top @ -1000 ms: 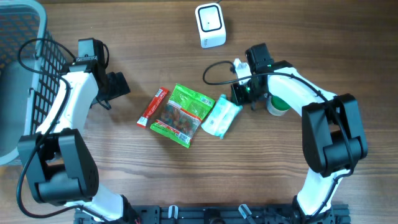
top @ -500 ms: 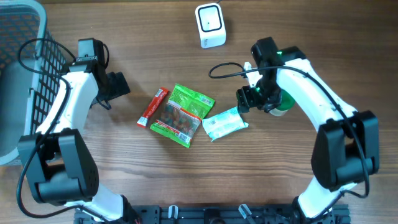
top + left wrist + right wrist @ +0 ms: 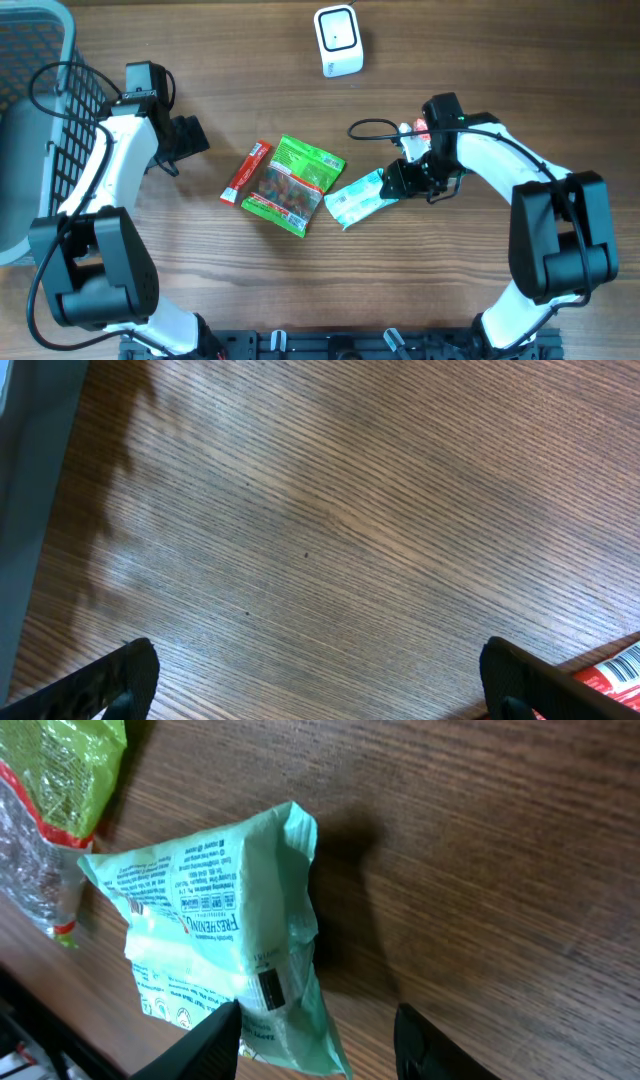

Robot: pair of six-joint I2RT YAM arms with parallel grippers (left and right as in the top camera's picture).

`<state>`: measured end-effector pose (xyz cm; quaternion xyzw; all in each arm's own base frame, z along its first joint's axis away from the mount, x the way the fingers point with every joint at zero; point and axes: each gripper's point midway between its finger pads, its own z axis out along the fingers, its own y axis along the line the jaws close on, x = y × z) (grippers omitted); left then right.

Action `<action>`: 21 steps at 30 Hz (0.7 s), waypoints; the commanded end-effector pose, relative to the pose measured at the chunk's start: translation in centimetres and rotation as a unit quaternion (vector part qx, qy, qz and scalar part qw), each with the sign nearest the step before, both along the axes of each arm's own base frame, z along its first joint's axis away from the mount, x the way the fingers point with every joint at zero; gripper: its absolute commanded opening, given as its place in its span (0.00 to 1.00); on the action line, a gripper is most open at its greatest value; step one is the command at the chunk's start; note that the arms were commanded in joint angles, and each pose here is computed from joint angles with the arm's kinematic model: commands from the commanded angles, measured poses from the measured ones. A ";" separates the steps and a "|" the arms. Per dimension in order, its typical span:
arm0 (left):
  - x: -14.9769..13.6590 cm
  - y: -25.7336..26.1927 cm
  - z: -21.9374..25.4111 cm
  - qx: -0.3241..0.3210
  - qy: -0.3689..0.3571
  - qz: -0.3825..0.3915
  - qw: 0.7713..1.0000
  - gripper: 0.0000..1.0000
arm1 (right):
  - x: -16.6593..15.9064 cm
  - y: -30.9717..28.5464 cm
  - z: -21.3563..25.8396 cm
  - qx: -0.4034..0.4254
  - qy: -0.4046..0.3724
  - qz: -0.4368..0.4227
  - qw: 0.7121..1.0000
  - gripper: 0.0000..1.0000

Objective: Scan the item barcode

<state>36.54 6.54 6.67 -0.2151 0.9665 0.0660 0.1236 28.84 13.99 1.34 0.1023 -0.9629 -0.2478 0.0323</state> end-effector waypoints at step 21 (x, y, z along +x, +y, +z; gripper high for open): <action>0.5 0.1 1.0 0.000 -0.015 -0.002 1.000 1.00 | 0.1 1.7 -0.2 0.096 -0.035 0.013 0.995 0.17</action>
